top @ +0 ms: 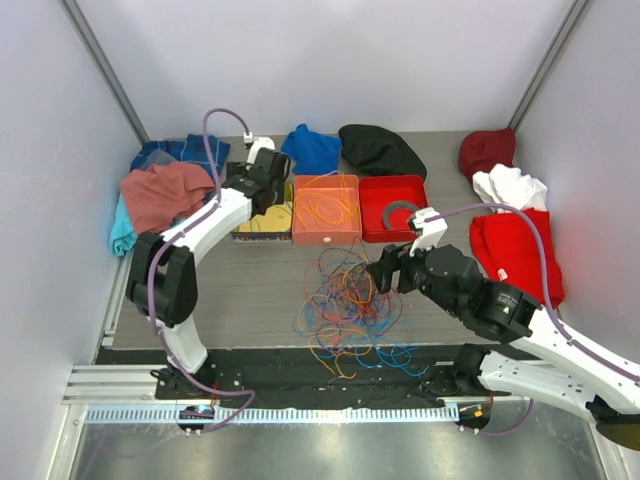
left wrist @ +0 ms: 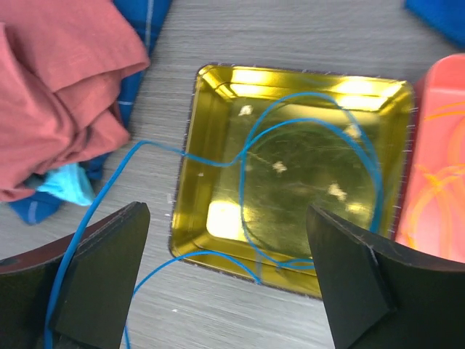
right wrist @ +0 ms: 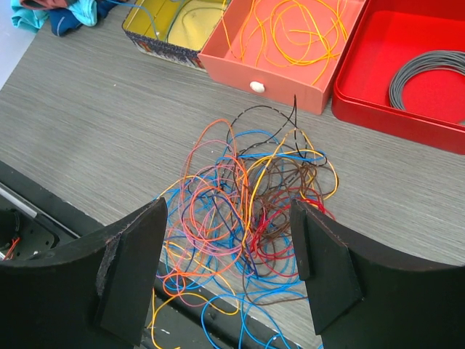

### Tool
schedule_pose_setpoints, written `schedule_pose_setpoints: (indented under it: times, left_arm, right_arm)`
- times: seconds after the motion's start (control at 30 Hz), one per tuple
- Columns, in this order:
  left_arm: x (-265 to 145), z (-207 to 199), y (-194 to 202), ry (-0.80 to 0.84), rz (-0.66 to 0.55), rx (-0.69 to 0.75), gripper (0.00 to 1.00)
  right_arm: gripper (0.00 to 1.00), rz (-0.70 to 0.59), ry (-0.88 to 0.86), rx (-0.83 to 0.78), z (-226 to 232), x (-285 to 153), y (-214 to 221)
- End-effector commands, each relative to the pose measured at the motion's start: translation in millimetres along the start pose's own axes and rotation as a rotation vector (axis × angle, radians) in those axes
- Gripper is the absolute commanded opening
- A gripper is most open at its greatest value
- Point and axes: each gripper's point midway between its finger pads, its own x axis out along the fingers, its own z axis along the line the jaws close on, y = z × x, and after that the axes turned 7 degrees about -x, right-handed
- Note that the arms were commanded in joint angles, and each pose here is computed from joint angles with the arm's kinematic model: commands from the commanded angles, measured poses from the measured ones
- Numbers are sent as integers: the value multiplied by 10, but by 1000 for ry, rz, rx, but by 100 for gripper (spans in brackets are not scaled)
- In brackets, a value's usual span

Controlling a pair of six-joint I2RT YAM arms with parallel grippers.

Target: Untangle the cables

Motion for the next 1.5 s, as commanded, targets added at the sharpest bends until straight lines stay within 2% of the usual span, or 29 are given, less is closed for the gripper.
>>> schedule_pose_setpoints:
  times: [0.0,0.17,0.2,0.27,0.5,0.67,0.73,0.8,0.87,1.03,1.17,1.27,1.43,1.47]
  left_arm:
    - [-204,-40,-369,168,-61,-210,100]
    - [-269,-189,-369,340,-7,-295,100]
    - [-302,-351,-342,423,45,-286,100]
    - [-301,-418,-289,443,103,-264,100]
    - [-175,-389,-62,270,211,-65,100]
    - [-406,-222,-491,249,2,-142,100]
    - [-402,-214,-536,239,7,-129,100]
    - [-258,-228,-316,195,100,-77,100]
    - [-282,-261,-354,210,99,-99,100]
    - [-388,-160,-586,212,-14,-121,100]
    - [-283,-78,-474,156,58,-58,100]
    - [-282,-145,-495,178,69,-73,100]
    - [-254,-248,-557,192,87,-90,100]
    - [-247,-254,-554,191,90,-92,100]
  right_arm:
    - [76,-46,-19,26,47,-20,-116]
    - [76,-44,-23,28,55,-11,-99]
    - [76,-45,-22,29,51,-16,-106]
    - [76,-43,-23,29,54,-8,-96]
    - [76,-38,-26,28,67,16,-71]
    - [76,-36,-28,28,76,38,-59]
    - [76,-42,-31,29,90,68,-67]
    - [76,-26,-40,23,130,144,-13]
    - [76,-14,-49,22,191,272,42]
    - [75,-22,-63,57,320,491,11]
    - [76,-63,-54,63,346,616,-51]
    - [76,-113,-101,48,447,734,-66]
    - [75,-103,-174,38,695,1062,2]
    - [75,-62,-174,28,735,1195,147]
